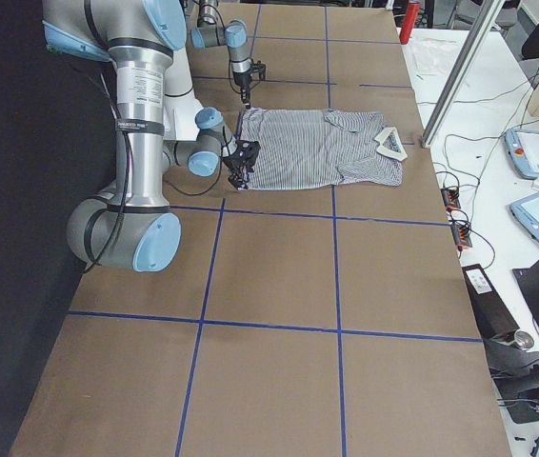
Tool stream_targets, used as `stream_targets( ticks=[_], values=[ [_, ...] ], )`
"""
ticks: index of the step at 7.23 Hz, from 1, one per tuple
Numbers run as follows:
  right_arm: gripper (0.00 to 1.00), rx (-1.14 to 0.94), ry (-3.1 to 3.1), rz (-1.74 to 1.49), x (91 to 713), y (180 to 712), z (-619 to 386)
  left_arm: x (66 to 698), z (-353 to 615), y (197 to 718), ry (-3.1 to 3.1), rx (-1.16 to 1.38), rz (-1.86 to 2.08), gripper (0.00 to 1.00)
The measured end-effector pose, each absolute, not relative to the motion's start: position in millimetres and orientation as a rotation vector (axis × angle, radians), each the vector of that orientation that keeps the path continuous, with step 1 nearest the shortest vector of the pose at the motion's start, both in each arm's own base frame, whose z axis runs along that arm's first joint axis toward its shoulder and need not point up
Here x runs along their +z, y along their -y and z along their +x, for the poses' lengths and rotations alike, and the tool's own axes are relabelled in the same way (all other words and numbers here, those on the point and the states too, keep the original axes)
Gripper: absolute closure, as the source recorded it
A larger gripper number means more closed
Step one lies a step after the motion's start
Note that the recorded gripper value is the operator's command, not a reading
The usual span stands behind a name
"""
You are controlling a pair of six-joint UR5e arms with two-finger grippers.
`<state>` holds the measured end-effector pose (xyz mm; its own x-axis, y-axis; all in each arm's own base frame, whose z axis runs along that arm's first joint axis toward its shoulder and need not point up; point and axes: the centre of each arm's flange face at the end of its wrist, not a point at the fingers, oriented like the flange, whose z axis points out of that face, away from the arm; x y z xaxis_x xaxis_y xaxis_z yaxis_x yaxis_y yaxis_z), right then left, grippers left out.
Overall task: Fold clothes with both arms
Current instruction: 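Position both grippers at the corners of the shirt hem, then close both grippers on the hem corners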
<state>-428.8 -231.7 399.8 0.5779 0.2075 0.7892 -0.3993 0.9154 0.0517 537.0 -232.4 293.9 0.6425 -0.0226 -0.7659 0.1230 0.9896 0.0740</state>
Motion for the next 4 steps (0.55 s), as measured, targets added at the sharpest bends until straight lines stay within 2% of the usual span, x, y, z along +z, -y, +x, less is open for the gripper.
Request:
stream_targets(
  ticks=[4],
  values=[
    [0.41,0.354,0.88,0.23,406,223,-446,293,536,234,-0.872,-0.086,0.128,1.0]
  ],
)
